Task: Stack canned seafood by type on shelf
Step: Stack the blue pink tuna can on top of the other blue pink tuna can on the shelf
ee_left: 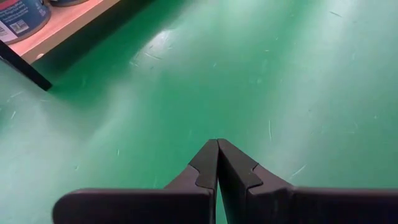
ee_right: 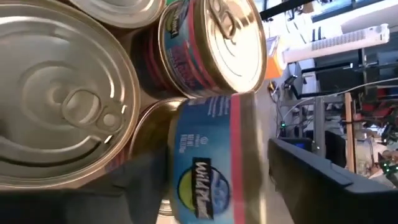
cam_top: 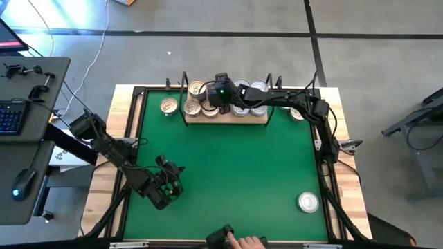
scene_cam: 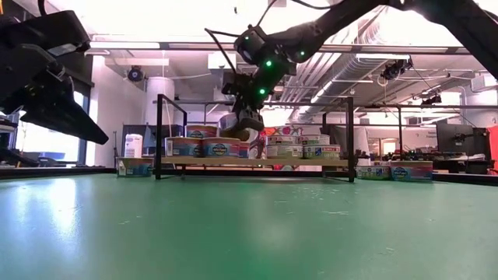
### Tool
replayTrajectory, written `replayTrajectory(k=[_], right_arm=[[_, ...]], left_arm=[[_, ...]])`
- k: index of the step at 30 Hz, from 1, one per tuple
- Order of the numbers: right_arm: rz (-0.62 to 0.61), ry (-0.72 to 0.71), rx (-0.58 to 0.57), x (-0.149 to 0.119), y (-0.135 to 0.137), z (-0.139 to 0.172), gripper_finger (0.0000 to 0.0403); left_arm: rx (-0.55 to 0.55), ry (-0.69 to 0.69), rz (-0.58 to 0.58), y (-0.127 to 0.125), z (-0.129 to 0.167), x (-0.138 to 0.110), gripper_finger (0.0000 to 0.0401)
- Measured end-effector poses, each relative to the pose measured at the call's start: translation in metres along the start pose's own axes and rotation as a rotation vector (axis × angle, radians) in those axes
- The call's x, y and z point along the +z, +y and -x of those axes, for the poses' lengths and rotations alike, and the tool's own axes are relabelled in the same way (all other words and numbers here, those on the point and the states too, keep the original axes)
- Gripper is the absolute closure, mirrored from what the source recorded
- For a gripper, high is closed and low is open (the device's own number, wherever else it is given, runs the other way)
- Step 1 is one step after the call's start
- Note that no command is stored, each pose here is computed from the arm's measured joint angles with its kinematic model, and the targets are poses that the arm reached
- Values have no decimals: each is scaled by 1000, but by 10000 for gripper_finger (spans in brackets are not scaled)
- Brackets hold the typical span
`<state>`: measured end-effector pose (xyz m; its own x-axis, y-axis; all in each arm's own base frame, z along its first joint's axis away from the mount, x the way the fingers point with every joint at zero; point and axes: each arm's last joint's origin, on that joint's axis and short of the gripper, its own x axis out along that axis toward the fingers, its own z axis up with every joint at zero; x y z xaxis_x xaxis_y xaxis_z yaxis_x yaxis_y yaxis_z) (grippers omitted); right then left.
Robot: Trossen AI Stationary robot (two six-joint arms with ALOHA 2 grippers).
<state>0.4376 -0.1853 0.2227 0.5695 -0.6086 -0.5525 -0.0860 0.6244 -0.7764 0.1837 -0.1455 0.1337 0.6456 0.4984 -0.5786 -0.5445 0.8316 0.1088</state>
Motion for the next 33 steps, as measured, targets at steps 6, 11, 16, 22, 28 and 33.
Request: replayTrajectory(k=[6, 11, 16, 22, 28, 33], right_arm=[[18, 14, 22, -1, 3, 1, 125], [22, 20, 30, -1, -1, 7, 123], [11, 8, -4, 8, -12, 32, 122], [-205, -67, 110, 24, -16, 88, 127], [-333, -139, 469, 18, 38, 122, 165], [-386, -212, 531, 12, 105, 160, 207]], left_arm=[[-4, -1, 5, 0, 0, 0, 401], [-13, 3, 14, -2, 0, 0, 401], [-16, 7, 16, -2, 0, 0, 401], [-18, -25, 19, -3, 3, -1, 401], [-49, -117, 75, 1, 24, -4, 401], [-49, -156, 195, 21, 41, 10, 401]])
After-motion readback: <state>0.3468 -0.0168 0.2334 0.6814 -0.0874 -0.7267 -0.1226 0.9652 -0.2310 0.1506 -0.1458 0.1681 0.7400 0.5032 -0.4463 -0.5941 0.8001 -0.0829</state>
